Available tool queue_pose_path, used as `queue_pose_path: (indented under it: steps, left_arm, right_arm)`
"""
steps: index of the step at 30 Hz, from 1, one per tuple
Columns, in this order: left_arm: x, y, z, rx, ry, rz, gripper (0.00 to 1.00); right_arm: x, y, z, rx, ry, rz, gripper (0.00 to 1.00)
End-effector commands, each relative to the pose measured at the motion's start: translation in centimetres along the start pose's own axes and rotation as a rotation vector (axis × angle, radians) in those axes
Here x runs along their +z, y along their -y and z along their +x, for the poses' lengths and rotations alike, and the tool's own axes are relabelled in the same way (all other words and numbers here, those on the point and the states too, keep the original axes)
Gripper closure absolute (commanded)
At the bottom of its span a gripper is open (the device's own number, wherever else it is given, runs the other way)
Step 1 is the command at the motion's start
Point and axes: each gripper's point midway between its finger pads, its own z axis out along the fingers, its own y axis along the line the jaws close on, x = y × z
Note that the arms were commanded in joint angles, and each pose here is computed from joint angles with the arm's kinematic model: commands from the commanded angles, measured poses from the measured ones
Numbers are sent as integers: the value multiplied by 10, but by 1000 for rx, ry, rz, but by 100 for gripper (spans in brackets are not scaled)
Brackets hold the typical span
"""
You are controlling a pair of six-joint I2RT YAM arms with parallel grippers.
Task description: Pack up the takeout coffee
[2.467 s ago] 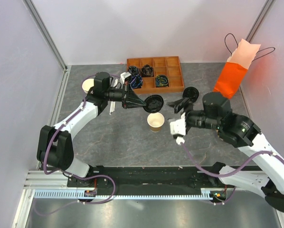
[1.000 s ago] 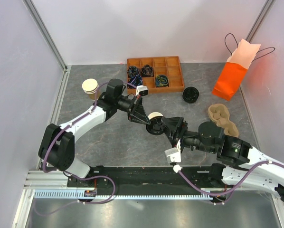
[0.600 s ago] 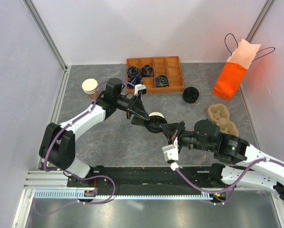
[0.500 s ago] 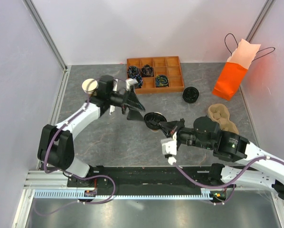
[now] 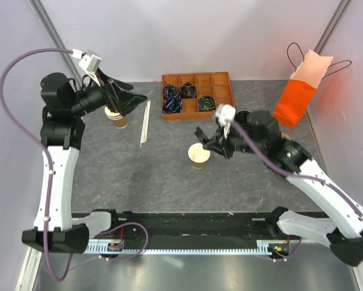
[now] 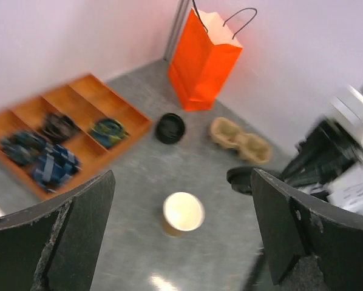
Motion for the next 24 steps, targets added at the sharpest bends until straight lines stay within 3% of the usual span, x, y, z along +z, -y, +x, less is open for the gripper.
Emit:
queue_pose_path:
  steps: [1,2,5,7,8,10,17,24]
  left_arm:
    - [-5,-6,23,294,-92,-32,0]
    - [-2,-4,38,308,-118,-11,0]
    - [10,25,77,454,-168,63,7]
    - [20,48,99,515,-189,133,15]
    - [25,61,107,525,-196,172,25]
    - [34,63,113,529,-200,181,34]
    - [49,97,139,665,-203,340,58]
    - [57,107,144,688,-192,386,68]
  right_arm:
    - [-1,-22,-27,455,14,-331,100]
    - [9,-19,-26,583,-11,-386,100]
    - [14,-15,-29,703,-10,-523,100]
    - [13,-17,-31,772,-21,-570,100]
    - [15,-17,-30,771,-10,-593,100]
    - [15,-19,-30,849,-31,-622,100]
    - [5,-30,-33,901,-2,-726,100]
    - [2,-33,-30,905,-16,-740,100]
